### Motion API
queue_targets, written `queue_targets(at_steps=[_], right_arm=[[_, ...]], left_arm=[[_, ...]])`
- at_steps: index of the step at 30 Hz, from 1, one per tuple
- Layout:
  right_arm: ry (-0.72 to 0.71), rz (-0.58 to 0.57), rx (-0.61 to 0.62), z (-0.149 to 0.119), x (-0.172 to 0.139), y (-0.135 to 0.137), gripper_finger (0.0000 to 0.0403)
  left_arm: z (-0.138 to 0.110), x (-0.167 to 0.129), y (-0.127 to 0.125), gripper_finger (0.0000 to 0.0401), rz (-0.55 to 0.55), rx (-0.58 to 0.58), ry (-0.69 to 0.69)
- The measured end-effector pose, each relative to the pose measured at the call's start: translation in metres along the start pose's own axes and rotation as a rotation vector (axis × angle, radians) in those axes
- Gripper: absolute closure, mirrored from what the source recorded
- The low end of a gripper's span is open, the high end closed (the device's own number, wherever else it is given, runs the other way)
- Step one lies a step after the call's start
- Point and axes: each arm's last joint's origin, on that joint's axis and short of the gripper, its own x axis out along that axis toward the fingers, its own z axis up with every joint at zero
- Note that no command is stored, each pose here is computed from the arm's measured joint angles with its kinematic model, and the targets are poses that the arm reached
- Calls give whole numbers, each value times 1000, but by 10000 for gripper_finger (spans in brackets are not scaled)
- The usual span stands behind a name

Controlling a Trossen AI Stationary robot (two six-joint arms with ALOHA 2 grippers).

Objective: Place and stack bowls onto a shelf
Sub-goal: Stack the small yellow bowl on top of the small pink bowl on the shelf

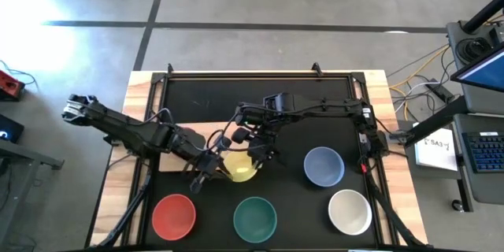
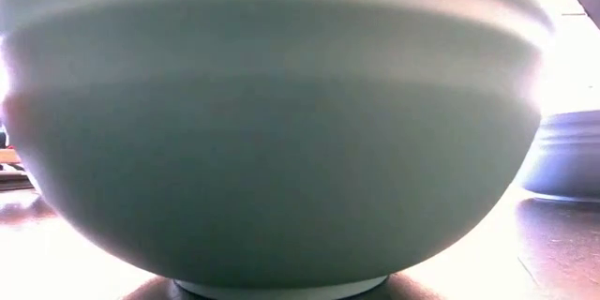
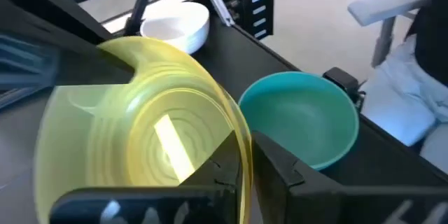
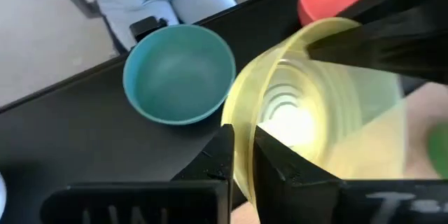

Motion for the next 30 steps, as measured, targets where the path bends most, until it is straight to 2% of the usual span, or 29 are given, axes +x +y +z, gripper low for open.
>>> queue_targets(at_steps=[4,11,17,20,24,30], right_arm=[[-7,-28,54,3,-4,-2,347],[46,-105,176,5,-10,-3,257],[146,-251,264,7,-18,-5,196],[213,-347,280,9,-25,-5,180],[233,-412,279,13,-33,-4,167],[239,-510,324,19,-48,2,161]], left_arm=[[0,-1,0,398,-4,-13,-4],[-1,-3,7,400,34,-39,0],[-3,-9,15,401,57,-76,22],[-5,-15,20,401,78,-121,36],[-6,-29,25,401,113,-152,45],[-11,-55,33,401,268,-174,100]])
